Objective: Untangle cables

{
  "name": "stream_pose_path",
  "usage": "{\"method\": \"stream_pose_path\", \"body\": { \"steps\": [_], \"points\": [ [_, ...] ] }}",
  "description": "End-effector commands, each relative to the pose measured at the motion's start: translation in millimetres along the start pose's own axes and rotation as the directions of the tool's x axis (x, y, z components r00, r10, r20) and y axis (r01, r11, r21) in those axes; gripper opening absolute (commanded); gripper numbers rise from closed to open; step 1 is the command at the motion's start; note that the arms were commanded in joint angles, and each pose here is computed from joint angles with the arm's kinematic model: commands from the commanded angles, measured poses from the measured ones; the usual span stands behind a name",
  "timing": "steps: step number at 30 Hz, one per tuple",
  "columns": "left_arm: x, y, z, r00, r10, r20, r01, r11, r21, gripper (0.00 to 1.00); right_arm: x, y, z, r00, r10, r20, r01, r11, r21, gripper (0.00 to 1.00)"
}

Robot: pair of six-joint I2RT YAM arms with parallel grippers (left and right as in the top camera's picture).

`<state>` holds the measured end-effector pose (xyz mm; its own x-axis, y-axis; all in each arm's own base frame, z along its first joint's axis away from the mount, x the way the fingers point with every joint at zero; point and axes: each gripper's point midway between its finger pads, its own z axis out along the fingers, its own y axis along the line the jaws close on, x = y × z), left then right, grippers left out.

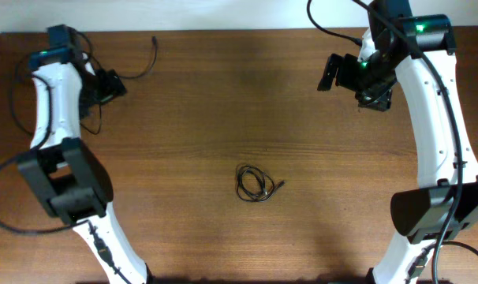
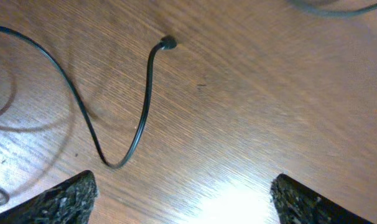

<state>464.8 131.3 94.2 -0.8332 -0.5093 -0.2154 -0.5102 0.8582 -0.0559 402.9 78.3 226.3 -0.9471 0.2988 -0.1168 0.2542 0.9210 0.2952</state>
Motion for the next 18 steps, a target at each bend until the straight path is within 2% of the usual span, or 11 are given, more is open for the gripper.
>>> {"method": "stream_pose_path", "body": {
  "steps": [1, 5, 6, 7, 9, 12, 18],
  "points": [
    [0.0, 16.7, 31.3, 0.998, 0.047, -0.029, -0.05, 0.993, -0.105, 0.87, -1.8, -2.3, -3.9, 1.0, -0.008, 0.014, 0.008, 1.0, 0.005, 0.99],
    [-6.8, 32.8, 52.3, 0.999, 0.039, -0.027, -0.043, 0.989, -0.139, 0.84, -1.8, -2.3, -3.9, 1.0, -0.008, 0.014, 0.008, 1.0, 0.005, 0.99],
    [-9.0, 38.5, 53.6, 0.999, 0.027, -0.023, -0.03, 0.99, -0.14, 0.61, -1.8, -2.3, -3.9, 1.0, -0.008, 0.014, 0.008, 1.0, 0.005, 0.98],
    [-9.0, 41.9, 53.8, 0.999, 0.02, -0.026, -0.024, 0.99, -0.142, 0.31, -1.8, -2.3, -3.9, 1.0, -0.008, 0.014, 0.008, 1.0, 0.005, 0.99],
    [-4.8, 47.4, 53.4, 0.999, 0.01, -0.045, -0.017, 0.989, -0.148, 0.0, -1.8, -2.3, -3.9, 1.0, -0.008, 0.014, 0.008, 1.0, 0.005, 0.98],
    [8.9, 37.2, 45.9, 0.994, 0.004, -0.11, -0.013, 0.997, -0.077, 0.0, -1.8, -2.3, -3.9, 1.0, -0.008, 0.014, 0.008, 1.0, 0.005, 0.99],
    [35.3, 43.4, -8.3, 0.985, -0.006, -0.174, -0.012, 0.995, -0.098, 0.0, -1.7, -2.4, -3.9, 1.0, -0.008, 0.014, 0.007, 1.0, 0.005, 0.98]
  ]
}}
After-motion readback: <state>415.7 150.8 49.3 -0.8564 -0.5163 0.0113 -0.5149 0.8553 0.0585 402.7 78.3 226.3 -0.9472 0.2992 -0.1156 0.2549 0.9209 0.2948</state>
